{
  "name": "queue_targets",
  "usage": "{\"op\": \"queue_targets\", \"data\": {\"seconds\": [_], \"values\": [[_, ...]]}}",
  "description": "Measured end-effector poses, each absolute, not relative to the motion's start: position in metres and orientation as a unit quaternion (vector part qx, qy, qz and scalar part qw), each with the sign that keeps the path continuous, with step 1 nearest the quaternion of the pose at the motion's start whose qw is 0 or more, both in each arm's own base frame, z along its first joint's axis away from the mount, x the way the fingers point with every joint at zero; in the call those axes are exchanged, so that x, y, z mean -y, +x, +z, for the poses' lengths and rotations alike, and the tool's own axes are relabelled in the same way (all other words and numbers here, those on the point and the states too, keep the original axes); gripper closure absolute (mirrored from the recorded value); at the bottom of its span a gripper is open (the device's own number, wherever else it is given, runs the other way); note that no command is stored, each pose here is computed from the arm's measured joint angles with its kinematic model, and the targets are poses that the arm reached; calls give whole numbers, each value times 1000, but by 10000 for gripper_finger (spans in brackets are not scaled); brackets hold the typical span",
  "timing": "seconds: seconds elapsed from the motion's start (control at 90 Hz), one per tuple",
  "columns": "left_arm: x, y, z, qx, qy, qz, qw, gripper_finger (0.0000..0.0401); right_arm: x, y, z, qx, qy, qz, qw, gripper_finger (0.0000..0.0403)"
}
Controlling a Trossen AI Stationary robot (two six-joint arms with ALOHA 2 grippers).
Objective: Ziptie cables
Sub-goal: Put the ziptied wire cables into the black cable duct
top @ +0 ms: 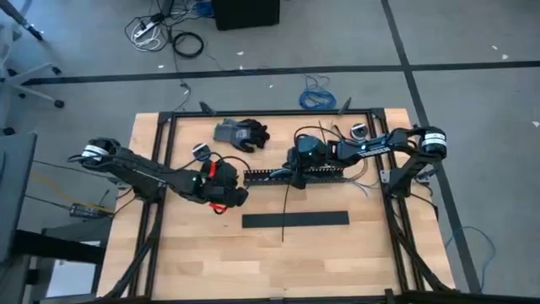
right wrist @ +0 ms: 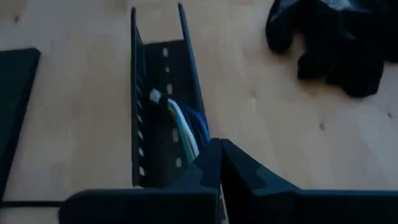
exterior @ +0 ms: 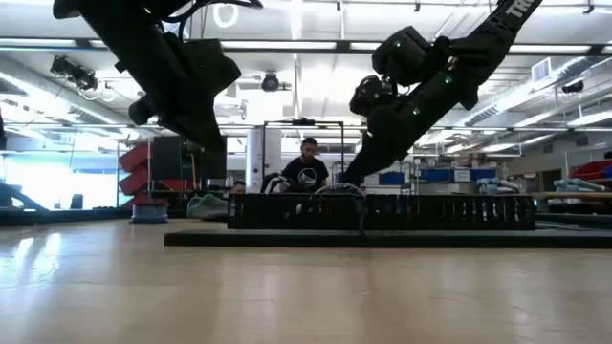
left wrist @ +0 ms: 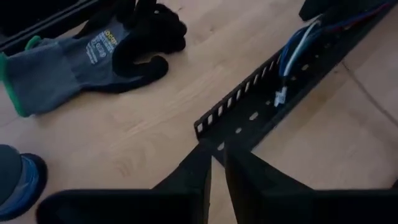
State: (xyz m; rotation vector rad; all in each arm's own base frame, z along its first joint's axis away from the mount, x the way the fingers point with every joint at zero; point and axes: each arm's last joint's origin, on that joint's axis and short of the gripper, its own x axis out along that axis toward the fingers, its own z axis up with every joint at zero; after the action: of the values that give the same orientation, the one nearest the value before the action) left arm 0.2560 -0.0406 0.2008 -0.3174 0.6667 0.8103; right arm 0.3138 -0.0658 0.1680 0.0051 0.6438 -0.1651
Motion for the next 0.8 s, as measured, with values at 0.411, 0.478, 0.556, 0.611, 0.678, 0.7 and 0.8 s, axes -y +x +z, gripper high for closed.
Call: {"op": "queue_targets", "data": {"seconds": [0.411,0.478,0.556,0.611,0.678,0.7,0.8], "values": [[41,256,201,-319,-150,384,853,366,58,315,164,-343,9,-68,937,403],[41,256,201,-318,-151,384,854,366,55,316,164,-344,7,-64,937,403],[41,256,201,-318,-150,384,854,366,50,316,164,-344,7,-56,937,403],[41,256,201,-317,-151,384,854,366,48,317,163,-345,9,-53,937,403],[41,256,201,-317,-151,384,854,366,47,319,157,-353,11,-52,934,403],[41,256,201,-317,-151,383,854,366,47,318,153,-360,14,-53,931,403],[43,256,201,-317,-150,380,856,366,48,323,137,-376,19,-55,925,403]]}}
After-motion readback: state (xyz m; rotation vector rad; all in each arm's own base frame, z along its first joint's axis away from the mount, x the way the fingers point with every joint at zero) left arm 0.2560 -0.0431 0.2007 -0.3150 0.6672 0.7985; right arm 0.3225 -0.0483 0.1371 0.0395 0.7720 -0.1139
